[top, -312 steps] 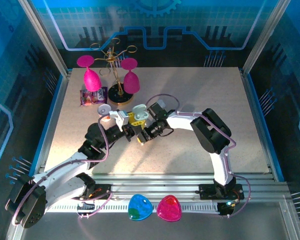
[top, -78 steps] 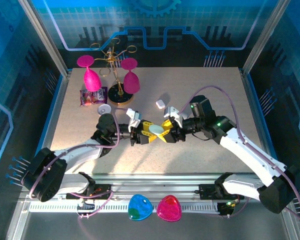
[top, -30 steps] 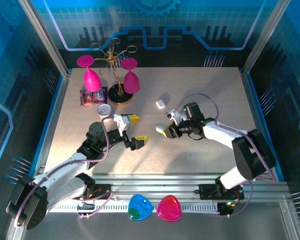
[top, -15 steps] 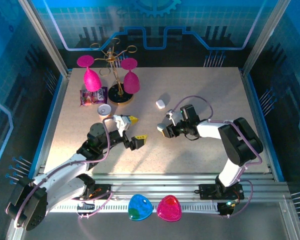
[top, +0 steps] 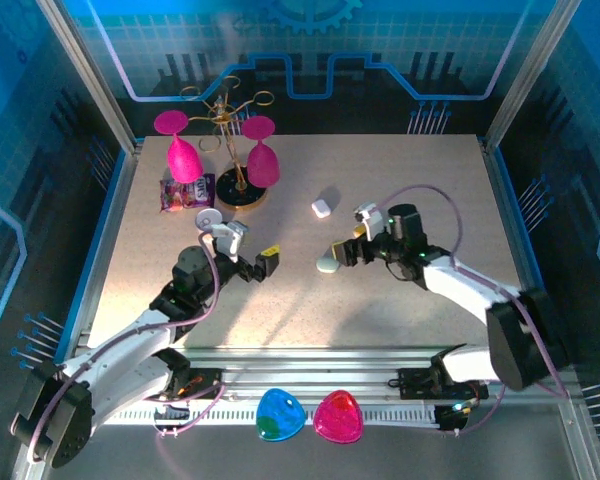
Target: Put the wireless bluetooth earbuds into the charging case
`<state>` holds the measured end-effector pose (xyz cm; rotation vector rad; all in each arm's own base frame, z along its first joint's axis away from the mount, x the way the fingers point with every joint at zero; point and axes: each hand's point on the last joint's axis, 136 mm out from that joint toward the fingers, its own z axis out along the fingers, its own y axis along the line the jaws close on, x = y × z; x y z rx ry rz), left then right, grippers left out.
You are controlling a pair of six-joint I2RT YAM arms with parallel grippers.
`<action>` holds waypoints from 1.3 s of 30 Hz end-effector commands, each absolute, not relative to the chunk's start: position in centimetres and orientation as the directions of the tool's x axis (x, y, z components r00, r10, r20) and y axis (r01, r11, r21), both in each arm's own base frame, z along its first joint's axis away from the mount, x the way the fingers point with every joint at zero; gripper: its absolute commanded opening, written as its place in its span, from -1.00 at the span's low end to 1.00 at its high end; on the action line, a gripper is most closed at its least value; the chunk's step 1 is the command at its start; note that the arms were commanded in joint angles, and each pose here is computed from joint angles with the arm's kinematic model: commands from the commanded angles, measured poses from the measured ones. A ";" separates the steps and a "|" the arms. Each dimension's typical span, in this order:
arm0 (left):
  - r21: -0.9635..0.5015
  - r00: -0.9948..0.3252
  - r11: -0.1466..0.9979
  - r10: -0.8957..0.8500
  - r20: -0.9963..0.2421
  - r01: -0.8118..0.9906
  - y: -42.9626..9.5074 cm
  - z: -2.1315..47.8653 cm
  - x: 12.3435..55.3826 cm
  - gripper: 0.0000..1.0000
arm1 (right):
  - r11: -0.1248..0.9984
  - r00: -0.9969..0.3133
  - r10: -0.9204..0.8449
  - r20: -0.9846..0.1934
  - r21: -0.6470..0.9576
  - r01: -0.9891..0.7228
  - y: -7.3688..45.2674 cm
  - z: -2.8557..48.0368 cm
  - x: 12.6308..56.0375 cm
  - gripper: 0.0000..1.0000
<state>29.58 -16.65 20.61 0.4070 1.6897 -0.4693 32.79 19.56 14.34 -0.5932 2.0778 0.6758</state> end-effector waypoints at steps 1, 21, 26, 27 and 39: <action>0.054 -0.184 0.953 0.113 -0.976 0.298 -12.1 18.3 31.1 0.99 | 0.849 -0.495 -0.068 -0.866 0.210 -0.485 15.5 15.9 33.8 0.88; -0.021 -0.278 0.997 0.000 -0.961 0.070 -2.8 11.9 38.1 0.99 | 0.999 -0.272 -0.048 -0.961 -0.041 -0.031 1.6 13.2 37.6 1.00; -0.074 -0.319 0.996 -0.052 -0.946 0.057 -1.7 9.8 39.8 0.99 | 0.998 -0.263 -0.031 -0.964 -0.017 -0.055 1.4 11.1 38.7 0.99; -0.102 -0.327 0.994 -0.083 -0.941 0.039 -1.1 9.7 39.8 0.99 | 0.998 -0.259 -0.031 -0.965 -0.016 -0.062 1.5 10.8 38.8 0.99; -0.115 -0.331 0.993 -0.099 -0.939 0.029 -0.7 9.6 39.9 0.99 | 0.998 -0.299 -0.039 -0.953 -0.020 -0.066 1.7 10.1 39.5 1.00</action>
